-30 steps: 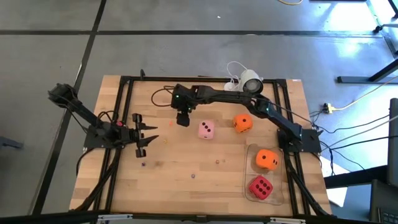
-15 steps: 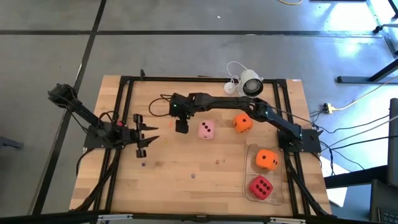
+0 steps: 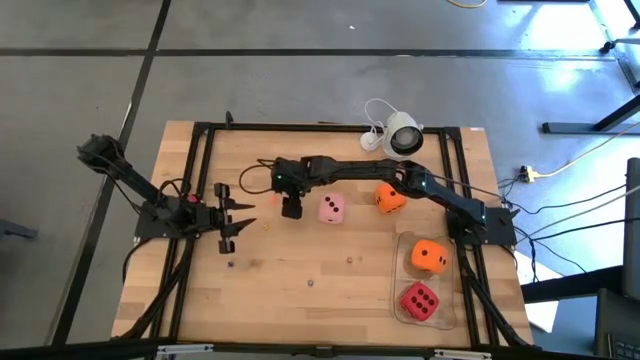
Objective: Pick & Place Dice
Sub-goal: Put the small green die into the transparent container
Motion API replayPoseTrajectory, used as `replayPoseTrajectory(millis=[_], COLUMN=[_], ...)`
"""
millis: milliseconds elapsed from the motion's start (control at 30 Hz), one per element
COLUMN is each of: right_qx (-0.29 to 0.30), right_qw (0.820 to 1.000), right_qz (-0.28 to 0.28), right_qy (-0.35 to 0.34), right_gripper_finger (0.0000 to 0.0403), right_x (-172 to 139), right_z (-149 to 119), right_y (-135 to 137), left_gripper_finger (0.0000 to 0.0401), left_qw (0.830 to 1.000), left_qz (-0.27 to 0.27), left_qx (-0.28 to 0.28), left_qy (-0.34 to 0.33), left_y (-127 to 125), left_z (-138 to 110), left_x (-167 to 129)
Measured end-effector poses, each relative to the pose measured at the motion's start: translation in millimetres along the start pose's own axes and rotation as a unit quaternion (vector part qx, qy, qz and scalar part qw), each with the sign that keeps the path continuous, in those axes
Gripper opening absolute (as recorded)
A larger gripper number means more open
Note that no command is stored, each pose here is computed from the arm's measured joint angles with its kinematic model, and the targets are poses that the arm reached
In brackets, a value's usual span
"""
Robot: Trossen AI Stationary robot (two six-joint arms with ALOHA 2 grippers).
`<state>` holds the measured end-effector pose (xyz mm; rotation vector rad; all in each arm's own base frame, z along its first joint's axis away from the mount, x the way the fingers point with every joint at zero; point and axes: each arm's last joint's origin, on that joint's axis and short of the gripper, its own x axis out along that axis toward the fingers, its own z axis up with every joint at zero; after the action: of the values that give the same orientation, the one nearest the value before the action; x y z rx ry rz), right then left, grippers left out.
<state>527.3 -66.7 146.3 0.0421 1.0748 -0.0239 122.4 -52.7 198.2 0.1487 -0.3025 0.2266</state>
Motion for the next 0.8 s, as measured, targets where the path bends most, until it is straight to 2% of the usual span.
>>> replayPoseTrajectory(millis=[467,800], right_qx=[0.003,0.005], right_qw=[0.999,0.999], right_qz=[0.001,0.001], right_qy=[0.043,0.042], right_gripper_finger=[0.0208,0.0208], right_x=[5.9,5.8], right_z=[-9.9,-9.7], right_y=[0.2,0.2], left_gripper_finger=[0.0143,0.0143], left_qw=[1.000,1.000], left_qz=[0.000,-0.001], left_qx=[0.000,0.002], left_qy=[0.000,0.003], left_y=[0.0,-0.3], left_z=[-0.1,-0.7], left_x=[0.0,0.0])
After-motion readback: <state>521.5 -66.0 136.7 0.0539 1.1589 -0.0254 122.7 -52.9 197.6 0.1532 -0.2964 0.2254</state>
